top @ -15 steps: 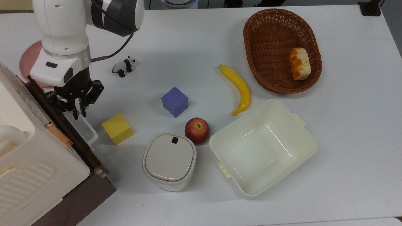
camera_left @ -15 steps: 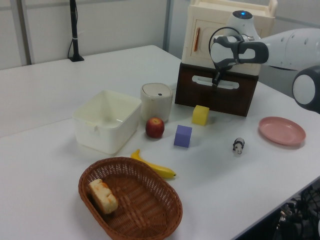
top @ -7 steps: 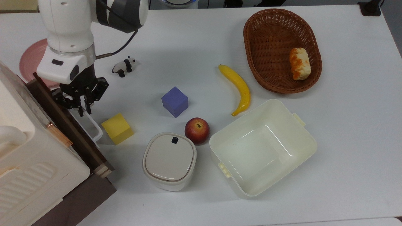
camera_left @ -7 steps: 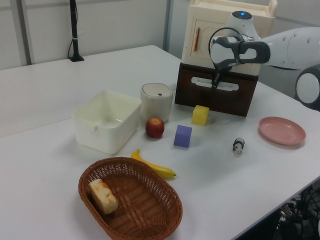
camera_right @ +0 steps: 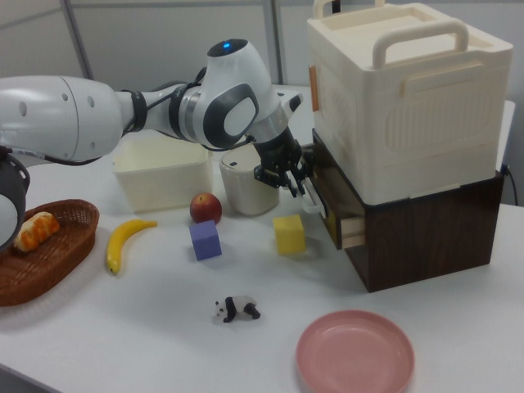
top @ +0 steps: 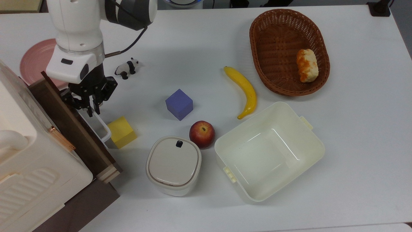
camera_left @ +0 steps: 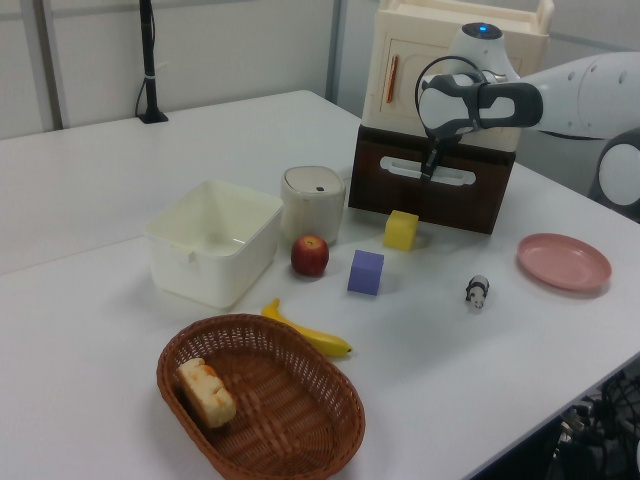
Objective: Slide the drawer open
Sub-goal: 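Pull the drawer handle outward away from the unit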
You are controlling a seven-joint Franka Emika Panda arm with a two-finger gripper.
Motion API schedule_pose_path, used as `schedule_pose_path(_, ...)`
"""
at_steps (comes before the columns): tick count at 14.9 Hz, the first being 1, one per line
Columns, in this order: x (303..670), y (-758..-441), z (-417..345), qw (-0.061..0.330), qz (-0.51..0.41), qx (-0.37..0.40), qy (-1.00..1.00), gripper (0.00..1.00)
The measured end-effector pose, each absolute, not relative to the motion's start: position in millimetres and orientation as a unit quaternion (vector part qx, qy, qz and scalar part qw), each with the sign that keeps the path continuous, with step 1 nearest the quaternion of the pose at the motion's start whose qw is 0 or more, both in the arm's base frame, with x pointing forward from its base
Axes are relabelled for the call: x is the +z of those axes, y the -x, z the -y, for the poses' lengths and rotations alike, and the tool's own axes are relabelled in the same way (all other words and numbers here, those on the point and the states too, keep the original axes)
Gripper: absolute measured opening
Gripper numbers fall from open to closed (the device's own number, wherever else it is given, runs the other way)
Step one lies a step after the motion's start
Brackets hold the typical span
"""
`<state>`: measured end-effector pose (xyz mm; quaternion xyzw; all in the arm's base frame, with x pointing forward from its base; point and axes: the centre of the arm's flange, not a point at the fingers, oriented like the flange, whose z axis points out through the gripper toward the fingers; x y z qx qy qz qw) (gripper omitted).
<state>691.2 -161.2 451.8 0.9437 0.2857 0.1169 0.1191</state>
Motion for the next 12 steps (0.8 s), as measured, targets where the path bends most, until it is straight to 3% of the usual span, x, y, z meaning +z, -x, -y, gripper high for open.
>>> schedule_pose_path(12,452.5,-681.8,149.4,0.113,-0.292,0.113,-0.943,0.15)
